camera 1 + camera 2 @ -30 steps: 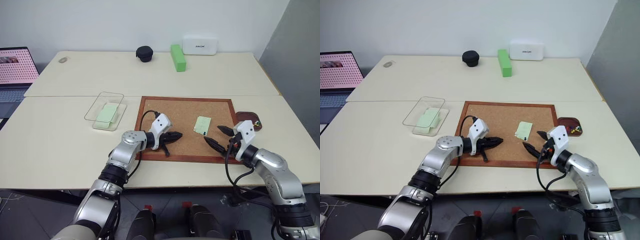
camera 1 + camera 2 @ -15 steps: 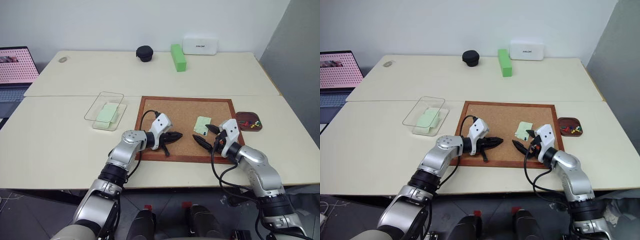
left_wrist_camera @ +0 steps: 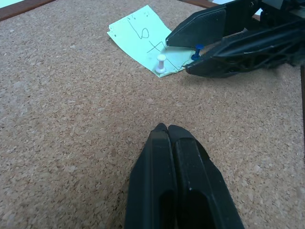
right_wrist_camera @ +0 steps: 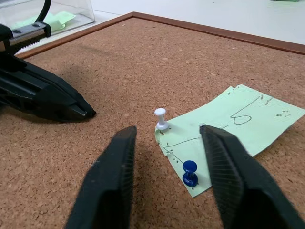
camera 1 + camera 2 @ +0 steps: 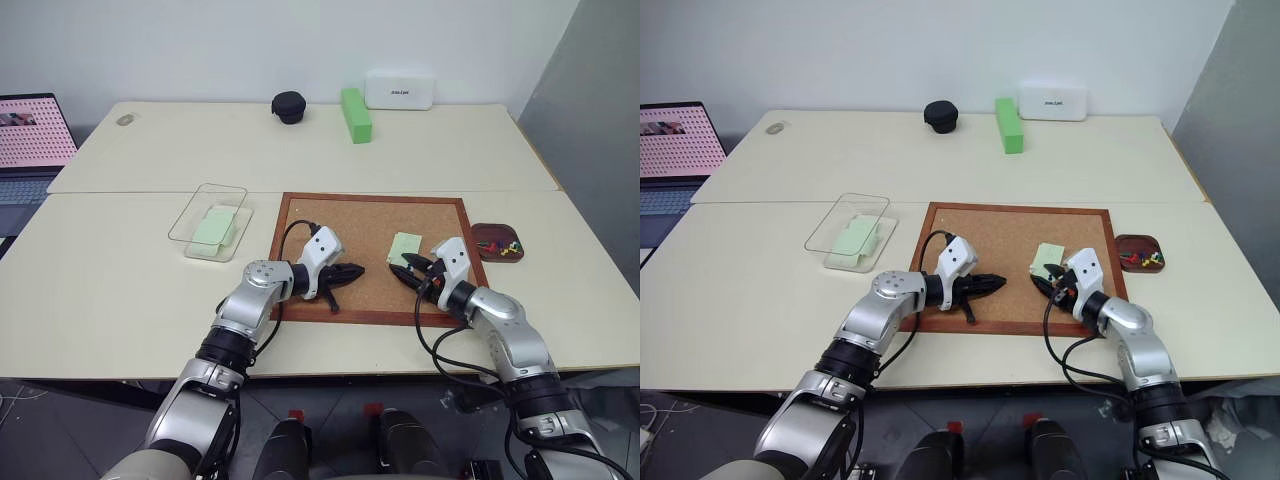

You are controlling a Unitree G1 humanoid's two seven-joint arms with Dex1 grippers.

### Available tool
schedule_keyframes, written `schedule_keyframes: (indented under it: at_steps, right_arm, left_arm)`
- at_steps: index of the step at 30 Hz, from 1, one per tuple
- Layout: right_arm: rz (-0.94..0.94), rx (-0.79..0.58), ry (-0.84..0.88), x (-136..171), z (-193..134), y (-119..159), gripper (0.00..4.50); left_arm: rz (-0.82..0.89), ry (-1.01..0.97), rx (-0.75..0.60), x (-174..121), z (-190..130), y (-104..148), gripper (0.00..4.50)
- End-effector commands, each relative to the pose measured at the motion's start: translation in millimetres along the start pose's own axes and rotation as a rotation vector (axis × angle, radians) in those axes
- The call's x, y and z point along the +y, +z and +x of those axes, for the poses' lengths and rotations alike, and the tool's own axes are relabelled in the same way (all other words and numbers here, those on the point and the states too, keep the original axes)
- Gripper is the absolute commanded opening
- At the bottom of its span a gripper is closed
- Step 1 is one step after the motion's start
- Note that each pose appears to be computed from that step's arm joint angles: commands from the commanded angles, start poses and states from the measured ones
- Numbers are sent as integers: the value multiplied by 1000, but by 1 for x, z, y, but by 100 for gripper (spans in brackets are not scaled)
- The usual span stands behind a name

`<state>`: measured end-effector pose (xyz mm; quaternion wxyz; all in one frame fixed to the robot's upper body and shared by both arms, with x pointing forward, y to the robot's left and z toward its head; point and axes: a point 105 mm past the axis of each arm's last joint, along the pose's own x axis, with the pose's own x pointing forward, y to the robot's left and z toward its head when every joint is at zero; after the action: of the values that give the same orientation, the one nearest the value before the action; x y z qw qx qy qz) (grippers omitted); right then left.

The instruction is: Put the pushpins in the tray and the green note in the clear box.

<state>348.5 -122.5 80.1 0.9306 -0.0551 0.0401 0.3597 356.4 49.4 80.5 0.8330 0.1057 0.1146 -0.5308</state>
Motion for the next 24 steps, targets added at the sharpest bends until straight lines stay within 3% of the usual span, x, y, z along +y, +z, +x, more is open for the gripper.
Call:
schedule_keyframes:
  at_steps: [1, 6, 9, 18, 24]
  right_arm:
    - [-30, -34, 3, -2, 1, 10, 109]
    - [-36, -35, -7, -5, -1, 11, 8]
    - [-36, -50, -25, -8, -2, 15, 8]
    - [-78, -167, -20, -3, -11, 60, 8]
    - [-61, -171, -44, -5, -17, 66, 8]
  left_arm:
    - [6, -3, -3, -1, -1, 2, 0]
    - [5, -5, -3, -1, -1, 2, 0]
    - [8, -8, 0, -1, -1, 2, 0]
    - [6, -4, 4, 0, -2, 0, 0]
    - [3, -10, 3, -3, 0, -1, 0]
